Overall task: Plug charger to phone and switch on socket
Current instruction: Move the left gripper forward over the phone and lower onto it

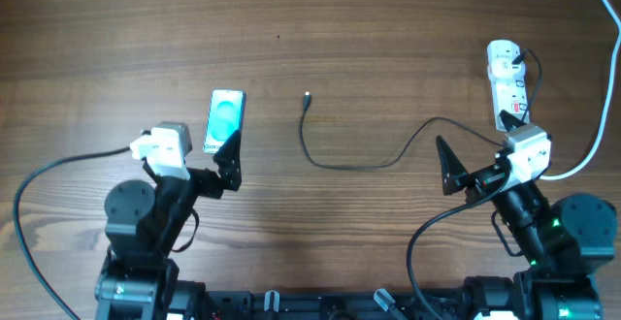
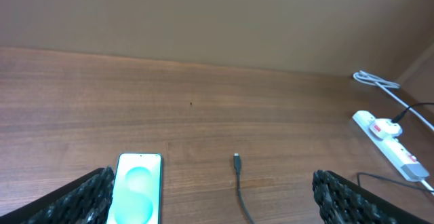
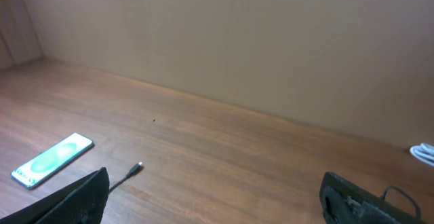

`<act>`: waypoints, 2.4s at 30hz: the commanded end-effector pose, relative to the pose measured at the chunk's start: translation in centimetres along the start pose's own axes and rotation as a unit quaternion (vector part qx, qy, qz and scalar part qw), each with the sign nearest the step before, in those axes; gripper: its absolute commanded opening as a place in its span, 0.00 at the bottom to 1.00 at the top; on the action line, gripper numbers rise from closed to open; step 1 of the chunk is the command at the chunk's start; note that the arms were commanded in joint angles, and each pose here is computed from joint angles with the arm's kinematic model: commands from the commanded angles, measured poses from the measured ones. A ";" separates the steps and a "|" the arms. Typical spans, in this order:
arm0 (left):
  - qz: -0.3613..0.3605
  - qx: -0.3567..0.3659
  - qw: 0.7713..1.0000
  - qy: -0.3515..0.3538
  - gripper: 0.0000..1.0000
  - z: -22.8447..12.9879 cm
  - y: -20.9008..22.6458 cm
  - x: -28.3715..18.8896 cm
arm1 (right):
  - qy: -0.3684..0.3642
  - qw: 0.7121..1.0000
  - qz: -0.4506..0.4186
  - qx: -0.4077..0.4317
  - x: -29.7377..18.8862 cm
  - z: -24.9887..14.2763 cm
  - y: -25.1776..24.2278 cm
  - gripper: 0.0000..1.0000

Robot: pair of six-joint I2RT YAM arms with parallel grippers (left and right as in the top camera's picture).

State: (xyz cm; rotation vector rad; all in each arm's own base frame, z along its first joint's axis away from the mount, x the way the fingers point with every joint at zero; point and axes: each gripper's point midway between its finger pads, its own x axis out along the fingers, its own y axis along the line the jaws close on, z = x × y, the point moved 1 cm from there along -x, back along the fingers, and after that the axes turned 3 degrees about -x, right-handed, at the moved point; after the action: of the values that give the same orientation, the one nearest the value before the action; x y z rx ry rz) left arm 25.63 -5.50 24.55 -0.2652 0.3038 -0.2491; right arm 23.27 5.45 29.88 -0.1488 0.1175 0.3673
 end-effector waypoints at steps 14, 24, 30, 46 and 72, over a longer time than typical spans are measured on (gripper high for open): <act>-0.001 -0.031 0.993 0.114 1.00 3.7 -1.3 2.9 | 0.036 0.999 0.030 0.018 -0.1 1.2 0.6 1.00; 0.067 -0.029 0.963 0.259 1.00 5.6 0.4 7.2 | 0.165 0.981 0.059 0.087 1.9 2.9 -0.3 1.00; 0.085 -0.009 0.942 0.325 1.00 6.2 1.2 9.8 | 0.257 0.953 0.091 0.132 4.7 2.8 -0.8 1.00; 0.191 -0.014 0.852 0.488 0.96 -4.9 7.8 14.8 | 0.335 0.916 0.089 0.201 6.9 -1.2 -1.0 1.00; 0.195 -0.017 0.810 0.553 0.93 -17.0 11.5 17.6 | 0.361 0.904 0.089 0.211 6.6 -2.5 -0.7 0.92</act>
State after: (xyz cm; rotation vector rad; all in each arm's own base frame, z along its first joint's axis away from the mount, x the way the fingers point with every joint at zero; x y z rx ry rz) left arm 39.25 -3.36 1.81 -0.0489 1.4922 0.0566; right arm 29.27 6.43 26.32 0.1586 0.9471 0.4336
